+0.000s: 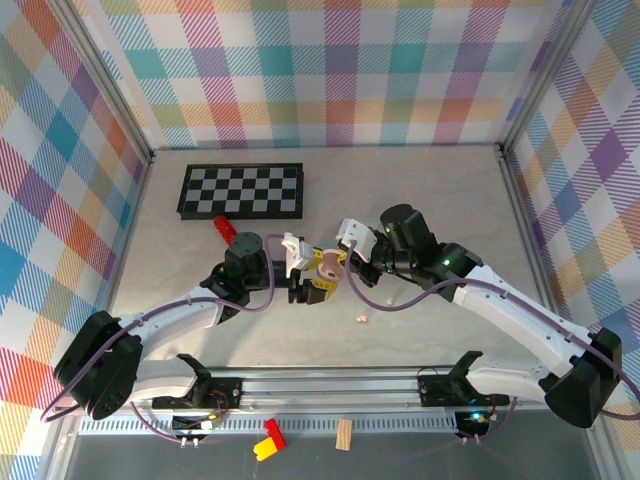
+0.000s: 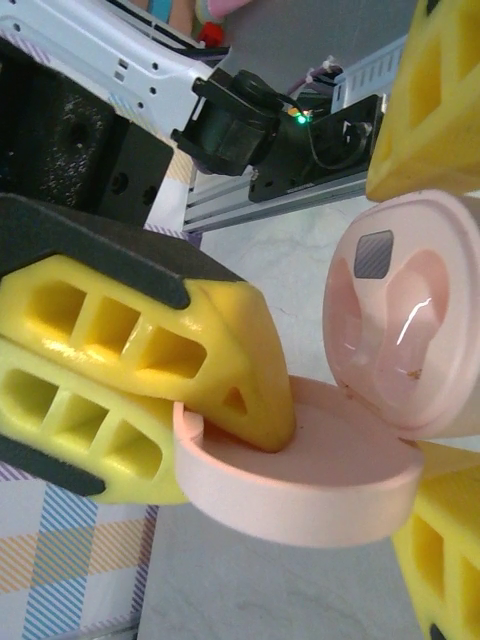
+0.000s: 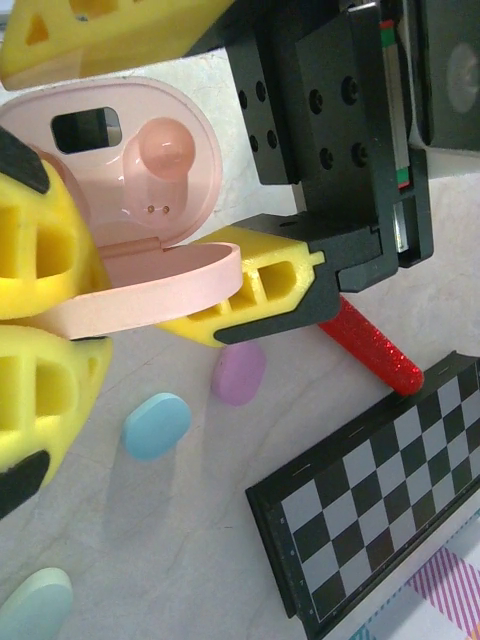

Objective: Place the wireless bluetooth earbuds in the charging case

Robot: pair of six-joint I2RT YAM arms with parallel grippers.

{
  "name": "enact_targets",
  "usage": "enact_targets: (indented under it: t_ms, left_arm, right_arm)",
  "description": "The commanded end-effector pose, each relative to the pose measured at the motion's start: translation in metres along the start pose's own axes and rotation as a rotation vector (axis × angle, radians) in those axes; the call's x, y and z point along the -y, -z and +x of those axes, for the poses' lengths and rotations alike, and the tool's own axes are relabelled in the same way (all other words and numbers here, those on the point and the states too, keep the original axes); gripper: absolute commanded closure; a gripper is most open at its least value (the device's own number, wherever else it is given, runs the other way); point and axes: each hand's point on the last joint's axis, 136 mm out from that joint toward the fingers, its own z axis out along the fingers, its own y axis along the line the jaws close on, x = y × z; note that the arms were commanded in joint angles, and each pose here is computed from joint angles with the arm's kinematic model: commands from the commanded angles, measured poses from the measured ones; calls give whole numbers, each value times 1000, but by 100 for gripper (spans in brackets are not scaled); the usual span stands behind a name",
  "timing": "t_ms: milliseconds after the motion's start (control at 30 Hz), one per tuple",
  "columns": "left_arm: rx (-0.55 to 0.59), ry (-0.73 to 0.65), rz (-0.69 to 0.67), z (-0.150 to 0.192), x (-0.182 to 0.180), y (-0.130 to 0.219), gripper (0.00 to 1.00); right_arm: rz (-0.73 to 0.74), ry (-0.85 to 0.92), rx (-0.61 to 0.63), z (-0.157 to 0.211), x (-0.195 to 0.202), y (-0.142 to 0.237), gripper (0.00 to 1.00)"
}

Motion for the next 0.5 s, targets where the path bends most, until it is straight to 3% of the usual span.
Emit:
enact_targets:
  t_ms: [0,267,467]
  left_arm:
    - [4,-44,42,-1,13,3,43]
    - [15,-27,47,-5,12,1,51]
    - [17,-14,57,-5,11,0,64]
  right_arm:
    - [-37,20,15,-4,-8,2,100]
    - [-56,17,8,-1,-11,-1,100]
    - [-54,16,4,0,-11,-1,100]
